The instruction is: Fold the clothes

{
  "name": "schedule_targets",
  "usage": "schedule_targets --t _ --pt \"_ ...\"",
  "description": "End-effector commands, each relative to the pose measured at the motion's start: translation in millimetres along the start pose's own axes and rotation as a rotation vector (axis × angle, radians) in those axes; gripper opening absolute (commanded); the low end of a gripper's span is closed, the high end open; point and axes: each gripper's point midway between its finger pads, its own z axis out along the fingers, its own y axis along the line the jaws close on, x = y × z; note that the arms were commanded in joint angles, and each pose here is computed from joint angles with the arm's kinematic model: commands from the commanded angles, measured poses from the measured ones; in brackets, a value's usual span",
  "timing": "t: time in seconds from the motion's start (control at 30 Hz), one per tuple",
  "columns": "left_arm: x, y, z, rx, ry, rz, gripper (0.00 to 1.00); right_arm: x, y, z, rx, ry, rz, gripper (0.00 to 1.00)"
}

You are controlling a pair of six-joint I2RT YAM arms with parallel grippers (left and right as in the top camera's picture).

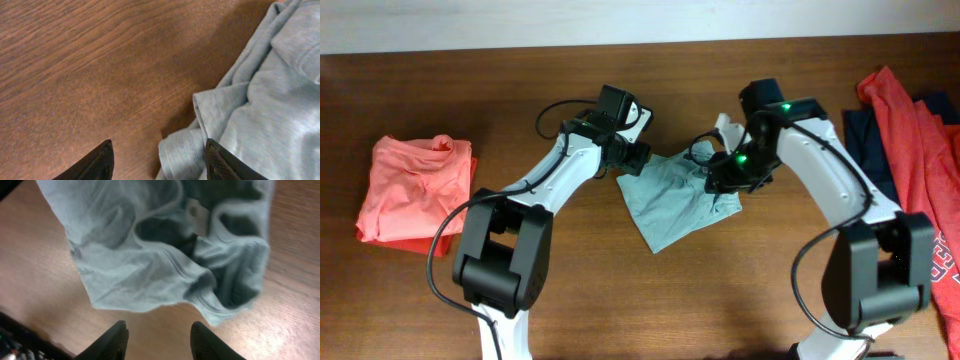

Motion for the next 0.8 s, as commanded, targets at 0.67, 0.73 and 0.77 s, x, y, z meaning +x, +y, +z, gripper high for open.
schedule_targets --t 0.67,0.73,0.77 --pt "17.9 0.1 17.4 0.004 0.072 0.013 0.58 10.4 -19.6 58.6 0.102 0.132 0.011 0.38" --pt "18.5 0.1 17.6 0.004 0.074 0.012 0.58 12.1 -20.5 60.9 0.102 0.134 0.012 0.29" --pt "18.8 0.1 17.7 0.004 0.075 0.012 0.58 13.6 -21.1 62.2 0.101 0.137 0.014 0.23"
